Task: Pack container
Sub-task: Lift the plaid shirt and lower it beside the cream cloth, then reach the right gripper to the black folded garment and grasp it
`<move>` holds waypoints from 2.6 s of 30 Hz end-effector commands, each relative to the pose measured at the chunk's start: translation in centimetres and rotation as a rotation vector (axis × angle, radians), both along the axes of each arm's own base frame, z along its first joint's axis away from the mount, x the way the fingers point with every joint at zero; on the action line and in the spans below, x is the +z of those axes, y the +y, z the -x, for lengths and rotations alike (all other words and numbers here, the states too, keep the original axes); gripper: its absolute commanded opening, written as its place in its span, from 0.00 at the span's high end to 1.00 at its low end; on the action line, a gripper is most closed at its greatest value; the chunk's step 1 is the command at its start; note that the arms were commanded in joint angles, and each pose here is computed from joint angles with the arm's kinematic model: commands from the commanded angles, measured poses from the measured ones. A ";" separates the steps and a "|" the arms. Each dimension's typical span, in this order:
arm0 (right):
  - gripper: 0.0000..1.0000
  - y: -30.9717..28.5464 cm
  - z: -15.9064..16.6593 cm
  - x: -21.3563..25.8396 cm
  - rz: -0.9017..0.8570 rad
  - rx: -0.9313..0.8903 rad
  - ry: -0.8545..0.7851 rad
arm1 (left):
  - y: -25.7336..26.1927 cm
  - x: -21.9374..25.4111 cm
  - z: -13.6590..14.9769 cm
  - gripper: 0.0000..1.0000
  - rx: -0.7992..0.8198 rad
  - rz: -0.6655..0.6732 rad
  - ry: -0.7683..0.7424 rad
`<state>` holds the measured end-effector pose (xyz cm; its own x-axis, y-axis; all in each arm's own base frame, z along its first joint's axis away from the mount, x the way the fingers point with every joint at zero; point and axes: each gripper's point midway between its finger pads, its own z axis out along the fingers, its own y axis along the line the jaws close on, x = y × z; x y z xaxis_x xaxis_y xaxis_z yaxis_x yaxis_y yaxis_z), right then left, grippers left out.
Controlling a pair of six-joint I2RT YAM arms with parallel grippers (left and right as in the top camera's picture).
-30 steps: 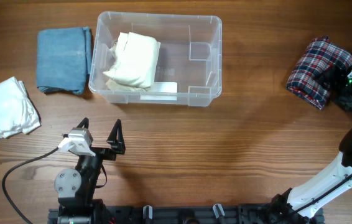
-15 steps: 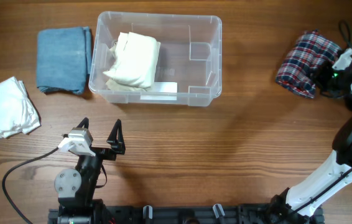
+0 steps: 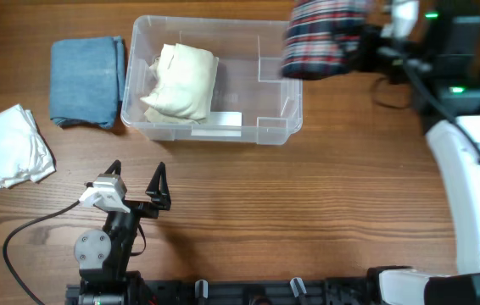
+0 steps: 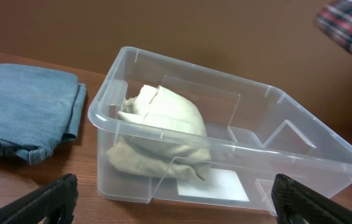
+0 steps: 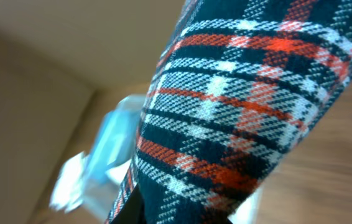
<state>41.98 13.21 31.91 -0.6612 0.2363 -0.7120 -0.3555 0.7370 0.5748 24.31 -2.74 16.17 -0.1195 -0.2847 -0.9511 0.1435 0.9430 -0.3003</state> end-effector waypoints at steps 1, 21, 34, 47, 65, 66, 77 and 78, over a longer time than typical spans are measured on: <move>0.96 6.2 0.6 -0.5 -0.015 0.045 0.036 | 0.4 -0.1 0.0 0.00 0.017 -0.007 -0.002; 0.96 13.1 -3.0 -16.6 0.271 0.095 0.175 | 0.4 -0.2 0.0 0.00 0.017 -0.007 -0.001; 0.96 13.8 -3.9 -21.5 0.138 -0.042 0.388 | 0.4 -0.2 0.0 0.00 0.017 -0.007 -0.001; 0.00 12.6 -3.5 -17.7 0.284 0.039 0.234 | 0.4 -0.2 0.0 0.00 0.017 -0.007 -0.001; 0.00 -30.2 -2.2 -5.0 0.624 -0.847 0.387 | 0.4 -0.2 0.0 0.00 0.017 -0.007 -0.001; 0.00 -32.9 -1.5 -6.9 0.638 -0.868 0.446 | 0.4 -0.2 0.0 0.00 0.017 -0.007 -0.001; 0.01 -44.9 4.1 -23.6 0.846 -0.815 0.912 | 0.4 -0.2 0.0 0.00 0.017 -0.007 -0.001; 0.01 -45.4 4.0 -23.9 0.855 -0.810 0.903 | 0.4 -0.2 0.0 0.00 0.017 -0.007 -0.001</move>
<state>38.81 -30.48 9.39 -0.8214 0.4960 -0.2814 0.5647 0.7766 -0.2795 24.31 -2.74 16.17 -0.1195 -0.2847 -0.9511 0.1435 0.9430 -0.3003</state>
